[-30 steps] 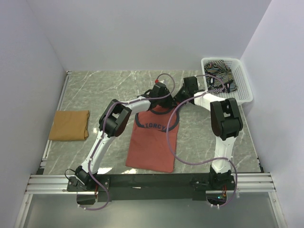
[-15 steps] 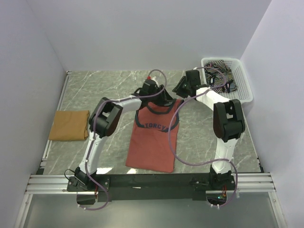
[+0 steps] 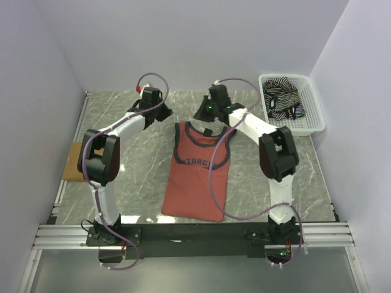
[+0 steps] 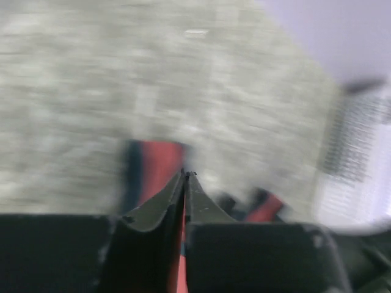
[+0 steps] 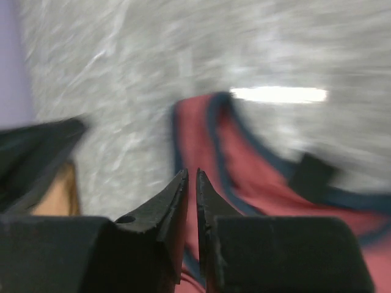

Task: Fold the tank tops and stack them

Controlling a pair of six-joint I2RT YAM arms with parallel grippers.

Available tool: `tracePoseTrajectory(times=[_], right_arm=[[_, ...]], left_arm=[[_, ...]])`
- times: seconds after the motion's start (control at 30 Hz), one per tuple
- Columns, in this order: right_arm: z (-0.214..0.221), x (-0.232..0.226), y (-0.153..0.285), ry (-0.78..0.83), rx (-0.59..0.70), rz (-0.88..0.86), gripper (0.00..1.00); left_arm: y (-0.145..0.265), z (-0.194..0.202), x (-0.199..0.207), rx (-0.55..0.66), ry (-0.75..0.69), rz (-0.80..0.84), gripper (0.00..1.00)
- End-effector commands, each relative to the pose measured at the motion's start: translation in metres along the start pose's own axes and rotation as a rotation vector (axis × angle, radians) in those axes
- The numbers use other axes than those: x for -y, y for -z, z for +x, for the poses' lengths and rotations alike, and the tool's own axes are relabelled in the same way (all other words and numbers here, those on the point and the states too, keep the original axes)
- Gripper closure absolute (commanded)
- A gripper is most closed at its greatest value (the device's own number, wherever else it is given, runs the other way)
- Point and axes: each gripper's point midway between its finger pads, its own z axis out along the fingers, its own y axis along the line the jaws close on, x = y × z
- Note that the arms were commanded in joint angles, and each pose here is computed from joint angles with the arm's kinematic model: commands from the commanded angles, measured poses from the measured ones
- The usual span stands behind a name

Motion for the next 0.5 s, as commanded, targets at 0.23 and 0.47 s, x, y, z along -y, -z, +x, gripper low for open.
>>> tracePoseTrajectory(times=[0.23, 0.47], right_arm=[[0.052, -0.052, -0.072, -0.082, -0.17, -0.148, 0.9], [0.053, -0.042, -0.082, -0.109, -0.136, -0.107, 0.92]], left_arm=[[-0.044, 0.051, -0.11, -0.211, -0.011, -0.221, 0.99], [-0.061, 0.075, -0.108, -0.305, 0.0, -0.146, 0.96]])
